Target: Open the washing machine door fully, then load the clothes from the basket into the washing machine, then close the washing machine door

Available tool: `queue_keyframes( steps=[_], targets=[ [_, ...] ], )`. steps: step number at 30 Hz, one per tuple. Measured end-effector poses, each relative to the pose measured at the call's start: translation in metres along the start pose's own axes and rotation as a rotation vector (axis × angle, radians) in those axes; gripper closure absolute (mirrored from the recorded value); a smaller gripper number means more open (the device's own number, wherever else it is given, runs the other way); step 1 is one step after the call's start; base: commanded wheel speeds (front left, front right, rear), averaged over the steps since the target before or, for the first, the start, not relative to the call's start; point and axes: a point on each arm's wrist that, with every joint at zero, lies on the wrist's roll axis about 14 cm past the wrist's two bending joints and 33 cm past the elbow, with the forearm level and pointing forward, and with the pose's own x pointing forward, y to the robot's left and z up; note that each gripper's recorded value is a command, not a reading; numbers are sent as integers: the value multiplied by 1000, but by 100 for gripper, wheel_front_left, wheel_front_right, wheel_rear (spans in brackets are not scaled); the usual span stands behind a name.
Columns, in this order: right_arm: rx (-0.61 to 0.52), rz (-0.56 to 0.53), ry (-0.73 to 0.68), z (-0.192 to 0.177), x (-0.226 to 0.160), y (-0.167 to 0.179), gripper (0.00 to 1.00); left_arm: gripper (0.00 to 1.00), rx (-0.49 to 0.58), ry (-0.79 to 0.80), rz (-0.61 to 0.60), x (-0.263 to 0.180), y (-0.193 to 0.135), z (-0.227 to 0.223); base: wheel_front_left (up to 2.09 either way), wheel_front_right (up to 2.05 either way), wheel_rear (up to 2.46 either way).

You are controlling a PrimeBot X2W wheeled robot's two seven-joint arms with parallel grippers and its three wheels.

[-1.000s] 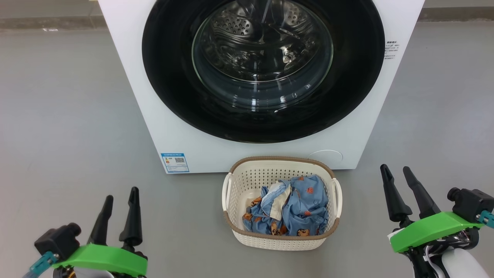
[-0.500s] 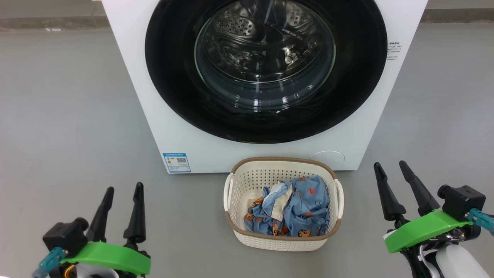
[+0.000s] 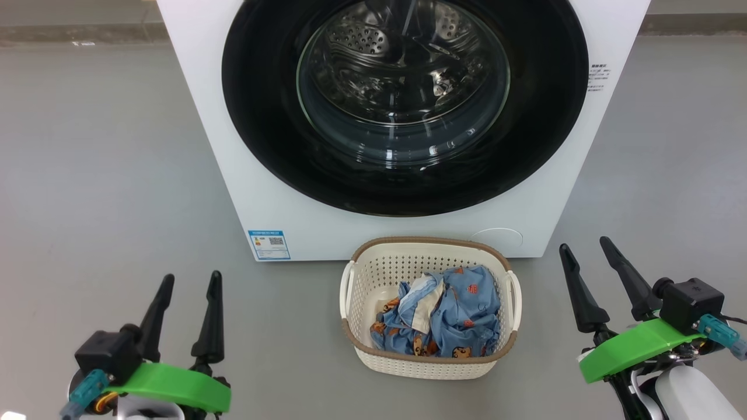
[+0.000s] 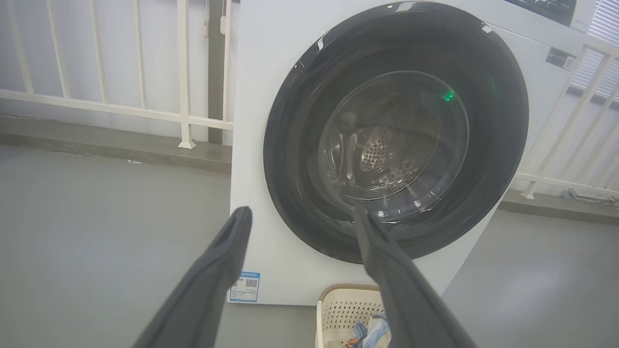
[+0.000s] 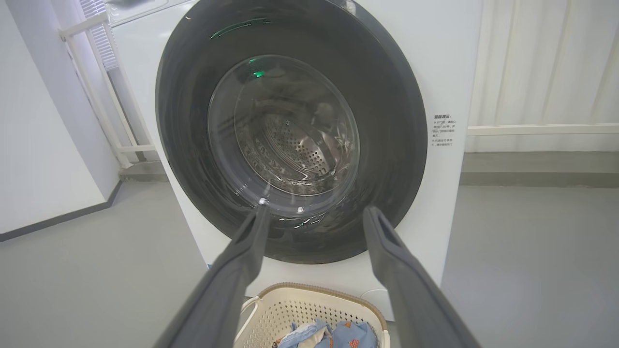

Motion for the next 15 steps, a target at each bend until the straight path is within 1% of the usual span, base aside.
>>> queue_keyframes(
  steps=[15],
  targets=[
    [2,-18,0,0,0,-6,0,0,0,-12,2,2,1,3,0,0,0]
  ],
)
